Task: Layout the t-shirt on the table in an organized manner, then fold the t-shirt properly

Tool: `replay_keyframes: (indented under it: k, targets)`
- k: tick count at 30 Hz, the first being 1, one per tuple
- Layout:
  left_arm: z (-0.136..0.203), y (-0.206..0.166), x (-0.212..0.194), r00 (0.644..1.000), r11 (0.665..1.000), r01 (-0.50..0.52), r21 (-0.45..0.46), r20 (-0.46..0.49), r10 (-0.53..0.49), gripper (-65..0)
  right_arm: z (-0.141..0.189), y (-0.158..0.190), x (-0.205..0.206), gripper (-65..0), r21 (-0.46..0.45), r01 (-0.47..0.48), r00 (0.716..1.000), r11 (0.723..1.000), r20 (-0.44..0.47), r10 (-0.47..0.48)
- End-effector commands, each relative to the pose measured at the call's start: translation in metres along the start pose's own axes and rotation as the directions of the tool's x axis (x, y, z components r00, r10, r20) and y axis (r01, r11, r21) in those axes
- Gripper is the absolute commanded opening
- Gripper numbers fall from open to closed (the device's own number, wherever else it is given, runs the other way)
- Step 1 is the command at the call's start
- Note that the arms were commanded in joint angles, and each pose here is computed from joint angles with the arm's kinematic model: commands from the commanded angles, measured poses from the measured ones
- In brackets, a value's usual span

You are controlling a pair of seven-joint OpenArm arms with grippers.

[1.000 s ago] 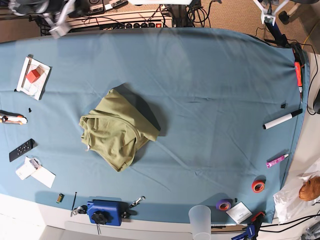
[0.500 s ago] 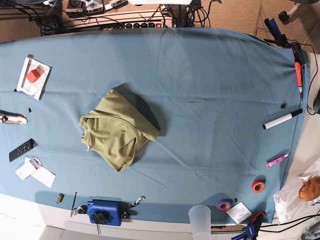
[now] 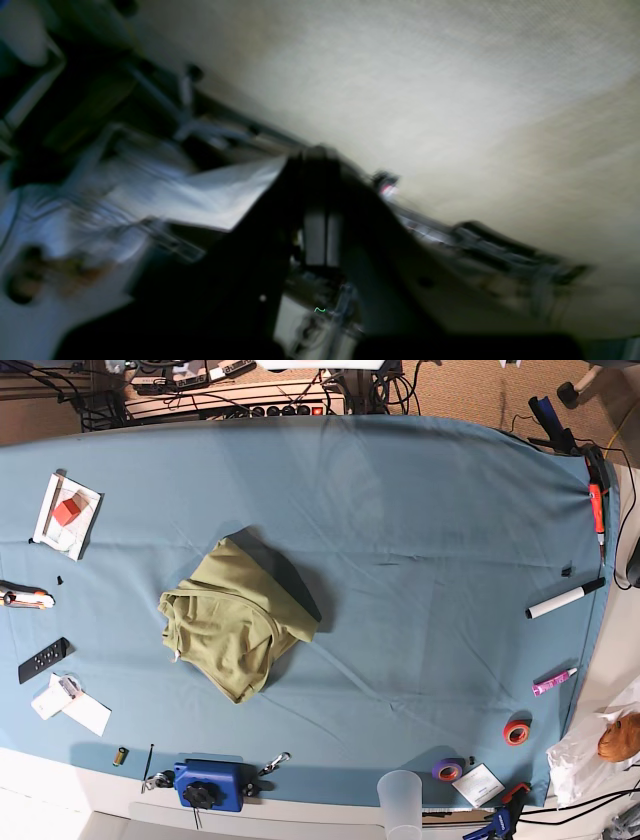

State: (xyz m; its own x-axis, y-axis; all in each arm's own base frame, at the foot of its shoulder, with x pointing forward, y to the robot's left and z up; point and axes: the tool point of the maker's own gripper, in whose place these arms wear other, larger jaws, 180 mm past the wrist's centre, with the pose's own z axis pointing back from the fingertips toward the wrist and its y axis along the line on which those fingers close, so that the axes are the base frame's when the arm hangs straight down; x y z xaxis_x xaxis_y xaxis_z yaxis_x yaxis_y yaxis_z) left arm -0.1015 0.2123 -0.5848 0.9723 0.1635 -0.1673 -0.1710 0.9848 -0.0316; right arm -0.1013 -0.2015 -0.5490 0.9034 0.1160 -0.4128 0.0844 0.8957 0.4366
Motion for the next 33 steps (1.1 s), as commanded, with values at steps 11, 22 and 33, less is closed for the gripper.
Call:
replay_keyframes:
  k: [11, 22, 33]
  targets:
    - [-0.033, 0.01, 0.008, 0.988, 0.999, 0.026, 0.039, 0.152, -0.031, -65.0, -0.028, -0.003, 0.023, -65.0, -0.108, -0.169, 0.983, 0.98, 0.059, 0.177]
    - [-0.046, -0.002, 0.014, 0.972, 0.999, 0.015, 0.047, 0.232, -0.025, -65.0, -0.047, 0.003, 0.06, -65.0, -0.349, -0.435, 0.86, 0.83, 0.112, 0.498]
    - [-0.044, -0.016, 0.039, 0.957, 0.999, 0.018, 0.028, 0.29, -0.026, -65.0, -0.038, -0.001, 0.084, -65.0, -0.434, -0.393, 0.844, 0.811, 0.18, 0.506]
